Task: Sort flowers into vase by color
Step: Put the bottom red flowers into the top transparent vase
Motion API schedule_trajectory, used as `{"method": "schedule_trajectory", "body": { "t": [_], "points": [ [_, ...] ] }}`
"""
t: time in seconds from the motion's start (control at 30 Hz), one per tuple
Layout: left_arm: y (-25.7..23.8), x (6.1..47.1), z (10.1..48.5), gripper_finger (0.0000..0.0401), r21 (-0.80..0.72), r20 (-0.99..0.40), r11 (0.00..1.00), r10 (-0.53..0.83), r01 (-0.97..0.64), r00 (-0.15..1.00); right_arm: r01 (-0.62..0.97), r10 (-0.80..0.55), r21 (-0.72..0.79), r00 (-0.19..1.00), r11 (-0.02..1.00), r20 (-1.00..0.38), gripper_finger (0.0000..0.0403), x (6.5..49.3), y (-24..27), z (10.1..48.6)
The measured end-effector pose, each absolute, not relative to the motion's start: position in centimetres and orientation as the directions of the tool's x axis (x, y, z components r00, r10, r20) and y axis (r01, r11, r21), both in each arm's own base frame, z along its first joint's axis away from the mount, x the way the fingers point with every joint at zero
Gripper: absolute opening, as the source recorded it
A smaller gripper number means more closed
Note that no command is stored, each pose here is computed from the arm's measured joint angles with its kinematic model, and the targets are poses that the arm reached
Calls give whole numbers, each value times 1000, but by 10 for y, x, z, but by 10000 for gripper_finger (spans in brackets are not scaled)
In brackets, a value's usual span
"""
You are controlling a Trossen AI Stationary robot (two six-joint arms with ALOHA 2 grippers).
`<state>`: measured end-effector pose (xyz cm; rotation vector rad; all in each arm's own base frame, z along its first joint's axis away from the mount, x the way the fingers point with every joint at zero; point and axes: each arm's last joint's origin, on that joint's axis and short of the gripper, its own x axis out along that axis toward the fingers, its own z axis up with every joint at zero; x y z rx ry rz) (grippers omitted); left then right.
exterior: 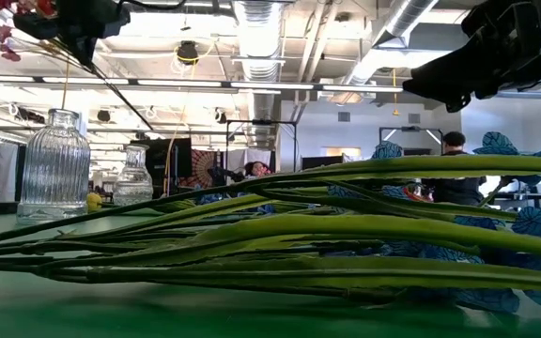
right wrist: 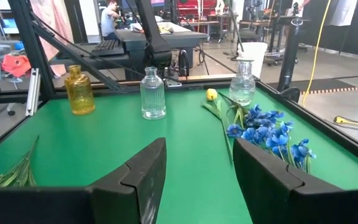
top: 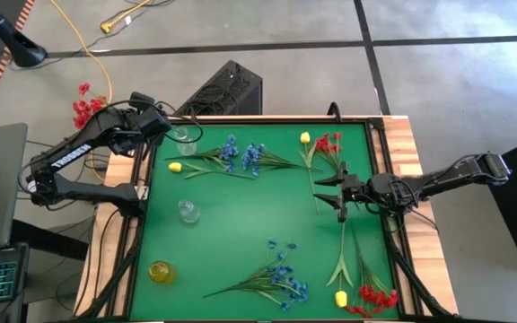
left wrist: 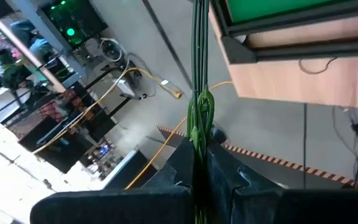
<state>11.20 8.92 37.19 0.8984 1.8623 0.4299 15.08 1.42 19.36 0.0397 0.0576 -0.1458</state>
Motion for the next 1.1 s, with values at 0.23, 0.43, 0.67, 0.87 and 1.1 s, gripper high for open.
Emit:
{"method": "schedule_trajectory", "body": {
  "t": [0.23,0.43,0.67,0.87,1.1],
  "points": [
    [92,109,373,0,654,-599,658,752,374,-276,146,-144,35,988,989,-60,212,151,14,194],
    [93,108,373,0,652,-590,656,754,381,-288,146,-144,35,988,989,-61,212,151,14,194],
    [93,108,373,0,657,-581,648,761,386,-288,146,-144,35,988,989,-61,212,151,14,194],
    [90,111,373,0,657,-581,637,769,403,-268,146,-144,35,988,989,-60,212,151,14,194],
    [85,114,373,0,657,-580,620,779,428,-238,163,-164,65,986,984,16,212,153,14,204]
  ]
}}
